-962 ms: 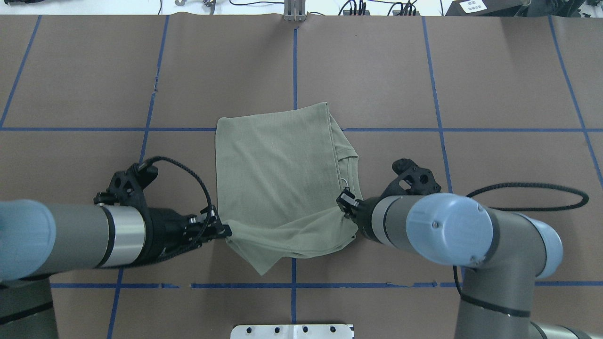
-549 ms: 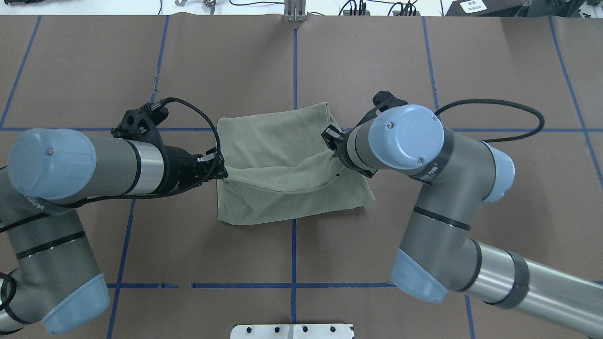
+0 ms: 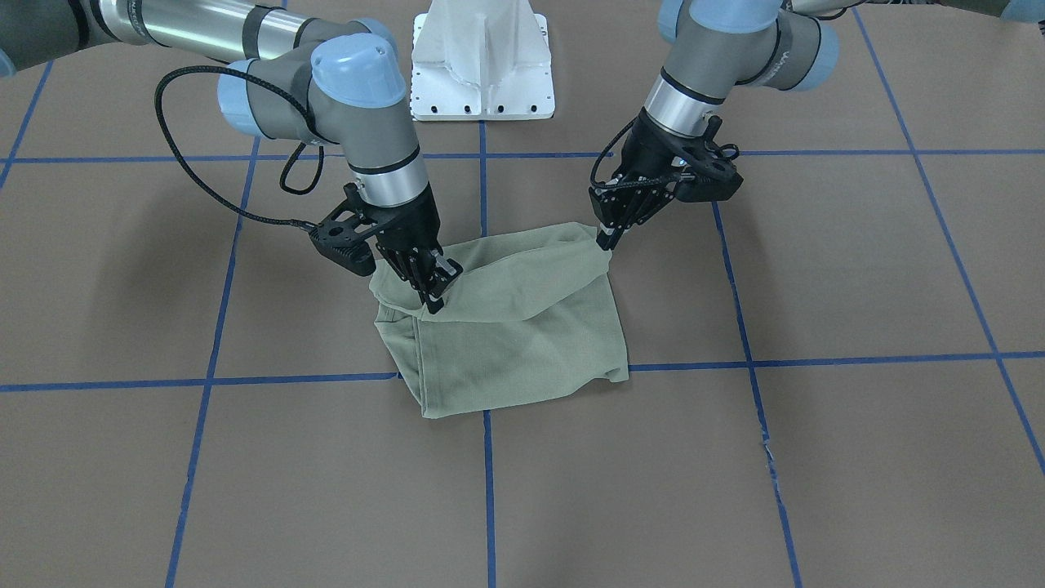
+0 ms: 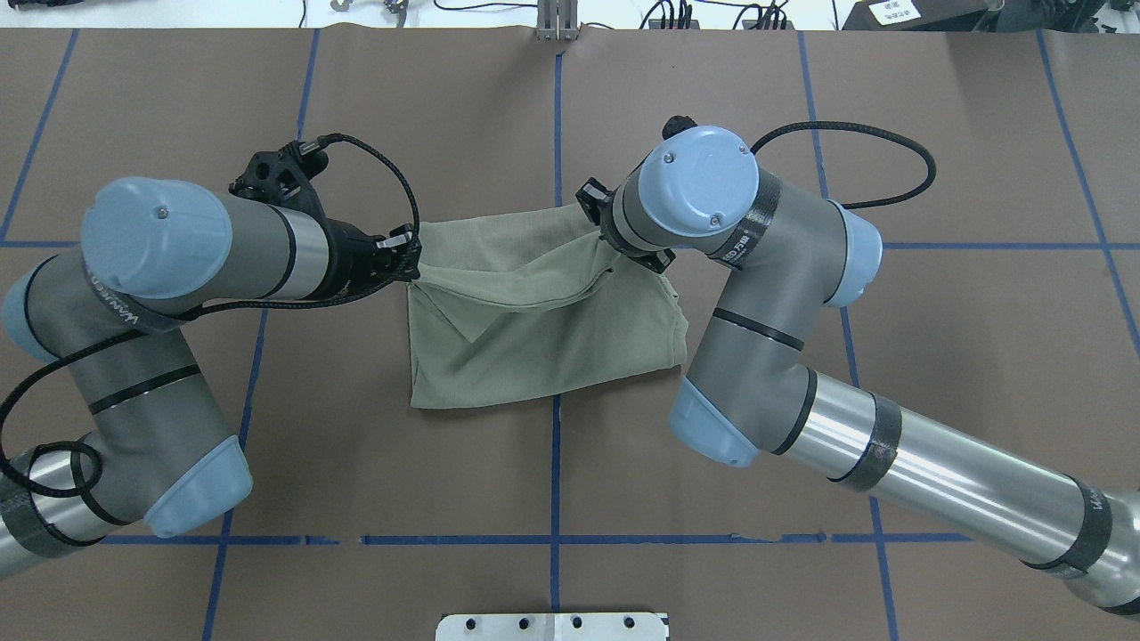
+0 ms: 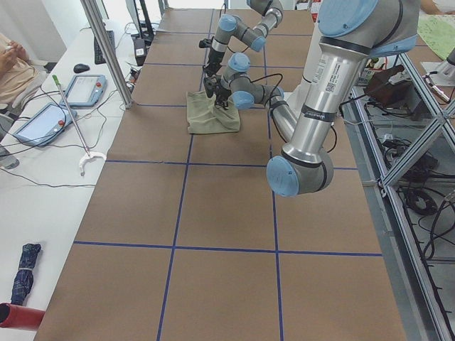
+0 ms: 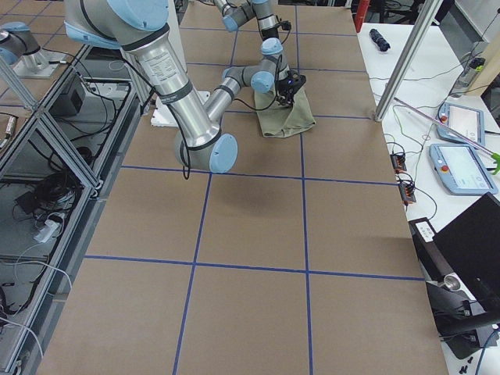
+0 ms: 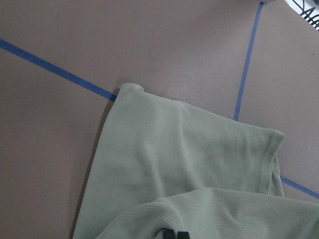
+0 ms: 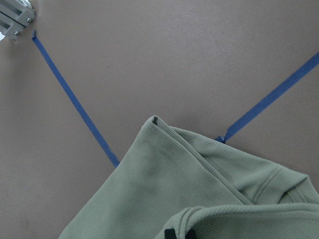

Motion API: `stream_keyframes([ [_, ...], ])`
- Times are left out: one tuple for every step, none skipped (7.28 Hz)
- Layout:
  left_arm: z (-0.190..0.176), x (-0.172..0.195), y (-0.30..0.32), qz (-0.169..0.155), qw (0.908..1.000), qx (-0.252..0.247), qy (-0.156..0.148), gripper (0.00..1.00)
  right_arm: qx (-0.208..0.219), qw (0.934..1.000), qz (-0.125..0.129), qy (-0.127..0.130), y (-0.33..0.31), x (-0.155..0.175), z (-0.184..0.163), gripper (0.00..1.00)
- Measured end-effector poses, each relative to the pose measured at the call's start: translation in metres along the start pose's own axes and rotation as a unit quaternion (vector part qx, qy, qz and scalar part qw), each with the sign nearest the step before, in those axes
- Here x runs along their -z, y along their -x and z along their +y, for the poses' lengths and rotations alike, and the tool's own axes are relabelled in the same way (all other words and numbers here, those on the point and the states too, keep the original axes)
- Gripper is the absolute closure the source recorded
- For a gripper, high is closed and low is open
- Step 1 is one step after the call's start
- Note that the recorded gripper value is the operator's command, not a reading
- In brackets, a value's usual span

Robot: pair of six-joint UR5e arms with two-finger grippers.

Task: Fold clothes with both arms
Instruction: 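Lift the near edge with both grippers and fold it toward the far edge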

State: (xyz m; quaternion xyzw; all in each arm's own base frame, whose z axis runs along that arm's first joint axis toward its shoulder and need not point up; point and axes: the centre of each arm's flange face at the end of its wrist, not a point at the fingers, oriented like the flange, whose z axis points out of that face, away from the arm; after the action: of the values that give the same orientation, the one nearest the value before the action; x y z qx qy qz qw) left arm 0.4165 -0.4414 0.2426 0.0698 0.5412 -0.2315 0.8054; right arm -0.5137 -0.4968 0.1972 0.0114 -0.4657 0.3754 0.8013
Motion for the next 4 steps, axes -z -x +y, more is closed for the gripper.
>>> stream_keyframes([
  [-0.008,-0.010,0.003,0.002,1.0000,-0.003,-0.004,1.00,0.002,1.0000,0.002,-0.001,0.001,-0.009,-0.003,1.00],
  [-0.014,-0.021,0.007,0.006,0.9999,-0.005,-0.007,1.00,0.002,1.0000,0.006,-0.002,0.002,-0.017,-0.004,0.63],
  [-0.022,-0.031,0.012,0.007,0.9999,-0.005,-0.012,0.62,0.004,0.9999,0.012,-0.003,0.001,-0.026,-0.005,0.01],
  [-0.038,-0.048,0.015,0.007,0.9997,-0.008,-0.021,0.50,0.013,0.9998,0.016,-0.005,0.002,-0.038,-0.013,0.00],
])
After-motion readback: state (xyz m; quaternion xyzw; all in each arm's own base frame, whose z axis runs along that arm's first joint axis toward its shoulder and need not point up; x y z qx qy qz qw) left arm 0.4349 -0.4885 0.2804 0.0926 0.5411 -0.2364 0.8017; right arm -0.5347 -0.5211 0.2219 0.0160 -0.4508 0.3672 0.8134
